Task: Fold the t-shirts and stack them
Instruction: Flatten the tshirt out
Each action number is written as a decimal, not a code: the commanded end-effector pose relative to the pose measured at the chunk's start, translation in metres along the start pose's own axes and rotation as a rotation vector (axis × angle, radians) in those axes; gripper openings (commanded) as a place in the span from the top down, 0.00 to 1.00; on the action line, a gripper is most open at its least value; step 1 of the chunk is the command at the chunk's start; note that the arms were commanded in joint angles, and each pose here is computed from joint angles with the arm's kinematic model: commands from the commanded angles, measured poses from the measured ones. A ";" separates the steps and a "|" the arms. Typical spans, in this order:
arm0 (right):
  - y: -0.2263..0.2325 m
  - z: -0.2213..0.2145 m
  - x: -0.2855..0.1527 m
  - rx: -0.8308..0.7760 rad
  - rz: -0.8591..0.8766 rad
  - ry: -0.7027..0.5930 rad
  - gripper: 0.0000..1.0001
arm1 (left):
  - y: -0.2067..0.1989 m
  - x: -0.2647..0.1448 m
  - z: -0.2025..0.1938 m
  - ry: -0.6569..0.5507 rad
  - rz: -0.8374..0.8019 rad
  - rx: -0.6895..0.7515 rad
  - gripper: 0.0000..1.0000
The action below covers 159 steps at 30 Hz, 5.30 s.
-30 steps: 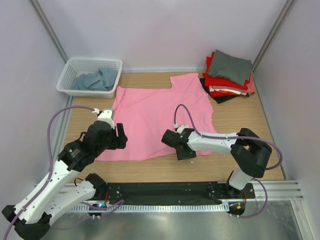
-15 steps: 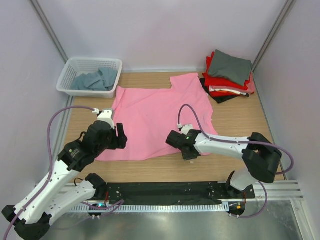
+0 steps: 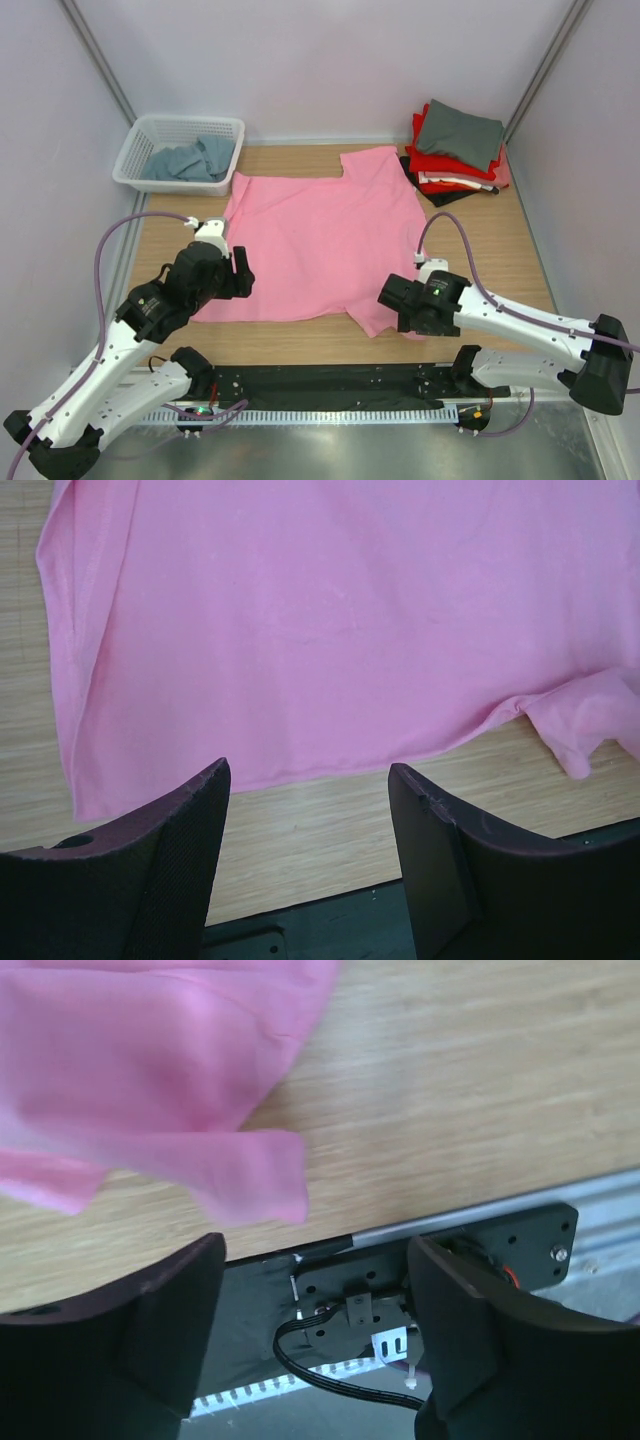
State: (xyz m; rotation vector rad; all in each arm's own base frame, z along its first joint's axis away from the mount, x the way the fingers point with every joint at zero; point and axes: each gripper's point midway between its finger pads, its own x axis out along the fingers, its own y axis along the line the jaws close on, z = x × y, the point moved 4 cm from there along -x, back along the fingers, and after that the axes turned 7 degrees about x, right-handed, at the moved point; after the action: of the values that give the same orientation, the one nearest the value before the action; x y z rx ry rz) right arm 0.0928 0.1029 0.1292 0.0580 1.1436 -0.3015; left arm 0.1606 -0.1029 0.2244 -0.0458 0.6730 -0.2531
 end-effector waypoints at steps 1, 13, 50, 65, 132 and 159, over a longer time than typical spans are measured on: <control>-0.019 -0.002 -0.001 0.066 -0.077 -0.024 0.13 | -0.002 0.002 0.007 -0.035 -0.009 -0.001 0.34; 0.084 0.016 -0.026 0.008 0.308 -0.012 0.26 | -0.006 0.013 0.001 0.043 -0.002 0.016 0.35; 0.129 -0.107 0.004 -0.304 0.274 0.172 0.98 | -0.005 0.007 0.004 -0.003 -0.014 0.008 0.35; 0.098 -0.032 -0.062 -0.114 0.354 -0.049 0.05 | -0.007 0.021 -0.004 0.074 0.013 0.008 0.34; 0.094 0.113 0.160 -0.059 0.015 0.097 0.06 | -0.057 0.207 -0.028 0.283 0.103 -0.054 0.42; 0.025 0.113 0.036 0.110 0.081 -0.052 0.03 | -0.001 0.255 0.082 0.281 0.391 0.171 0.43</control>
State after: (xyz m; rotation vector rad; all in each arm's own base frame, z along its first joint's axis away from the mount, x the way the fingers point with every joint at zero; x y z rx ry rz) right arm 0.2156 0.0933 0.1207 0.1658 1.0995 -0.3339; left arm 0.3960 -0.1990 0.1369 0.1728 0.8700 -0.0129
